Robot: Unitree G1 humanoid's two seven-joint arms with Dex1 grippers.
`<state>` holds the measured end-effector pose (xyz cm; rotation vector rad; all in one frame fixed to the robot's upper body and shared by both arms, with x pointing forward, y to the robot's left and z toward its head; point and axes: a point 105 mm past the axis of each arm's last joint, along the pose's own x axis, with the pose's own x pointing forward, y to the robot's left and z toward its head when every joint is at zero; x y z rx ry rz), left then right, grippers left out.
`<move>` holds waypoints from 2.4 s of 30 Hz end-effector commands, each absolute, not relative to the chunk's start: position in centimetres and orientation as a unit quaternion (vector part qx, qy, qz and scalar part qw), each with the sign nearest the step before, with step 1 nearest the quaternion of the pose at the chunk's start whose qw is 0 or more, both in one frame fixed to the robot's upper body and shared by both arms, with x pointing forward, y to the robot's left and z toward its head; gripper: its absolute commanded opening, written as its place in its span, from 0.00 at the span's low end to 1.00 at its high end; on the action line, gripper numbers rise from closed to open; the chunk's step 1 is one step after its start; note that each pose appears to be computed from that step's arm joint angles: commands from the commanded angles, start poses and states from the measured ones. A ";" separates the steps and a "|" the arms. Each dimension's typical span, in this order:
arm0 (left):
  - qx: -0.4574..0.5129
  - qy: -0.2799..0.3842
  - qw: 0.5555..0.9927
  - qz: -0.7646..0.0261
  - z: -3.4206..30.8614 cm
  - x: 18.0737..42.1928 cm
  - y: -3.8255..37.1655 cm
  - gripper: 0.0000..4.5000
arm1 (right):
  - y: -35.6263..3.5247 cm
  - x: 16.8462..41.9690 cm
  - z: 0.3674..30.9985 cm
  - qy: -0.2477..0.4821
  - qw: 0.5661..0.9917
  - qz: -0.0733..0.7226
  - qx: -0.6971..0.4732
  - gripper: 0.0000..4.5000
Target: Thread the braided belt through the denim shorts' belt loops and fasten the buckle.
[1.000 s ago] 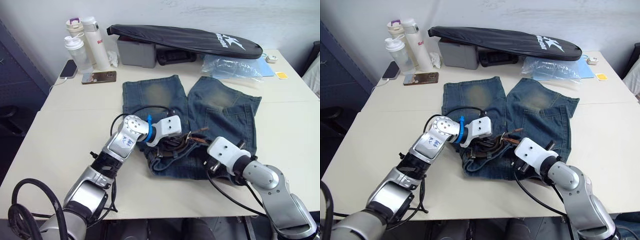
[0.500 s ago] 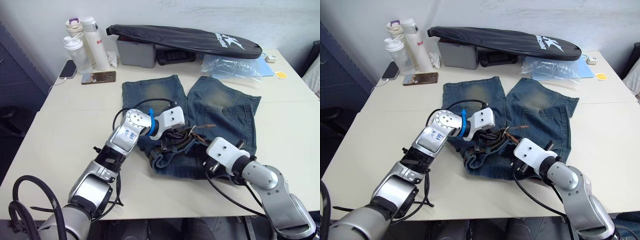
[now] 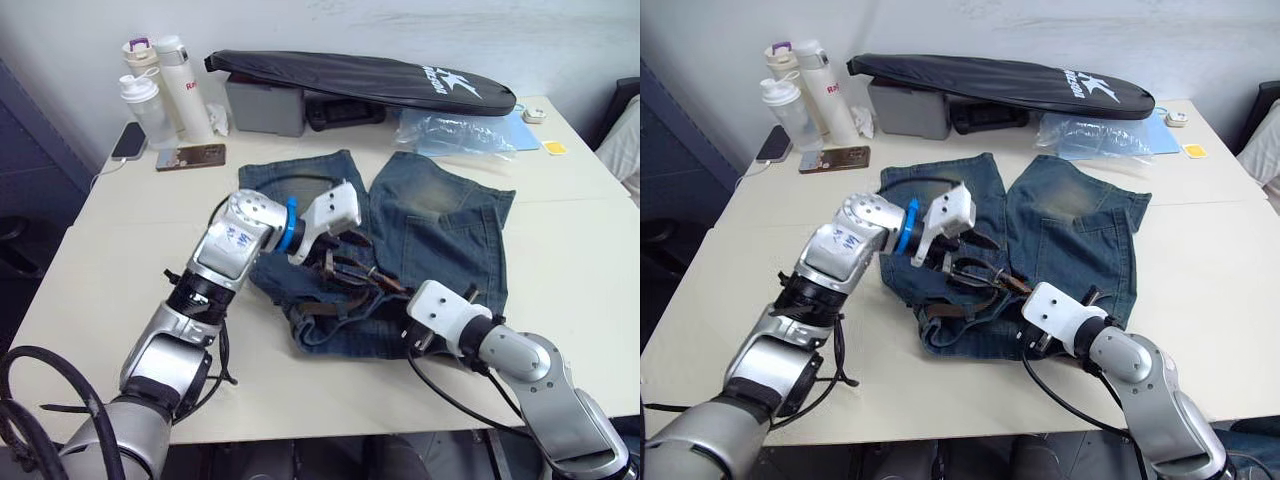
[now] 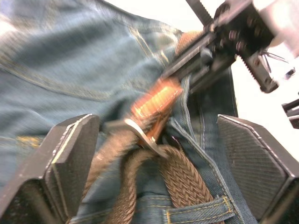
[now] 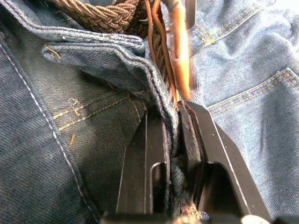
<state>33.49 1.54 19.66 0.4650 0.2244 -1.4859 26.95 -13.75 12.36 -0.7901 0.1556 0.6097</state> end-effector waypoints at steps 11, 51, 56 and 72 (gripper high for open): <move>0.282 0.080 0.701 -0.650 19.0 33.5 3.0 0.98 | -12.6 26.5 13.4 0.046 0.868 0.315 -0.381 0.00; 0.263 0.175 0.642 -0.698 14.0 30.2 5.9 0.07 | -16.2 22.1 20.7 0.089 0.858 0.419 -0.283 1.00; 0.253 0.183 0.651 -0.692 12.6 30.3 5.1 0.00 | -16.8 23.1 21.3 0.093 0.866 0.395 -0.293 1.00; 0.267 0.227 0.658 -0.667 8.8 29.0 6.4 0.00 | -11.8 24.5 17.0 0.131 0.851 0.447 -0.245 1.00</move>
